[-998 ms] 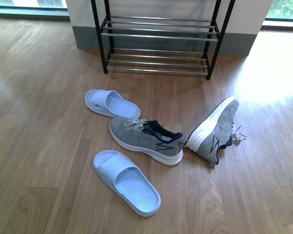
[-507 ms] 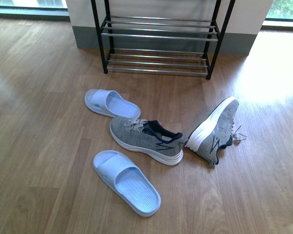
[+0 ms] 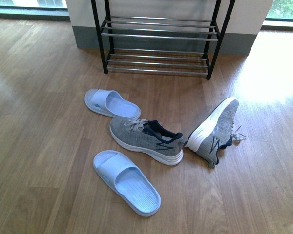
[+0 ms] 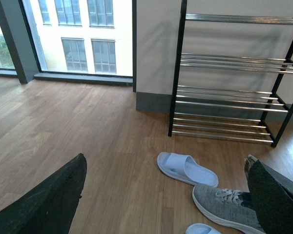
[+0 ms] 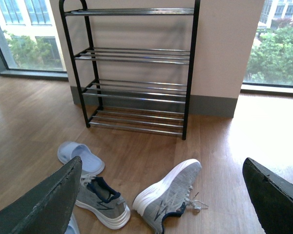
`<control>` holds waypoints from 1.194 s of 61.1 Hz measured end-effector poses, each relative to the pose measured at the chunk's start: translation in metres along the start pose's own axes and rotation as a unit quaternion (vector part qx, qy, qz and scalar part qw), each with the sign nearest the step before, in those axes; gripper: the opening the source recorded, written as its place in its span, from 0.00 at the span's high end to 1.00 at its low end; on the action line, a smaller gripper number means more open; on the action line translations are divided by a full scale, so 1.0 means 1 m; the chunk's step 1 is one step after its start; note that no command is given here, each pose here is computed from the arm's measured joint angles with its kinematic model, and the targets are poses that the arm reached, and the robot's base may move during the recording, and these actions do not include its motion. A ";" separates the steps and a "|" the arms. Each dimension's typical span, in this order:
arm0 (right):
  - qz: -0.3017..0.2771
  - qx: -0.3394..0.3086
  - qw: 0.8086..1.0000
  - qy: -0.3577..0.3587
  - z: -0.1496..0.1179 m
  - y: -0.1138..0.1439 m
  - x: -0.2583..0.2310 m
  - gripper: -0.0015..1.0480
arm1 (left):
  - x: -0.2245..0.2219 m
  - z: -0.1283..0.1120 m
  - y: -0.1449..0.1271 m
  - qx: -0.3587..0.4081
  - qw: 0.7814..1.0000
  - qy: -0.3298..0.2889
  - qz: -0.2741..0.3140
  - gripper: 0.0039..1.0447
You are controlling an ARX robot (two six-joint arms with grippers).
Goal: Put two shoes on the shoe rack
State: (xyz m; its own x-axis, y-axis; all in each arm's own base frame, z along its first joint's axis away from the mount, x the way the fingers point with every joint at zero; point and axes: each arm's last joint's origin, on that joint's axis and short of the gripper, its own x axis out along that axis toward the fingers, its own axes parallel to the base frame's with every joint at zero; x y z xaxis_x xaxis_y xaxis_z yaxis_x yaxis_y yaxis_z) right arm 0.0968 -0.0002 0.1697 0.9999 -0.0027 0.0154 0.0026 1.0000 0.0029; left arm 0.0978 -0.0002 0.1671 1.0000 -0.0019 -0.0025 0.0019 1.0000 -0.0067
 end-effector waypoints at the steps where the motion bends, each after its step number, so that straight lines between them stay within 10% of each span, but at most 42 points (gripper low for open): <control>1: 0.000 0.000 1.000 0.000 0.000 0.000 0.000 0.09 | 0.000 0.000 0.000 0.000 1.000 0.000 0.000 0.09; 73: 0.000 0.000 1.000 0.000 0.000 0.000 0.000 0.09 | 0.000 0.000 0.000 0.000 1.000 0.000 0.000 0.09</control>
State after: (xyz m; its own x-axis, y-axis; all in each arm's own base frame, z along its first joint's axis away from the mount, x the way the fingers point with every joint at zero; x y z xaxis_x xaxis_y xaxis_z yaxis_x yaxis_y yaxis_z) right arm 0.0968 -0.0002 0.1697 0.9999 -0.0027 0.0154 0.0026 1.0000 0.0025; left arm 0.0978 -0.0002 0.1671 1.0000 -0.0019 -0.0025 0.0019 1.0000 -0.0067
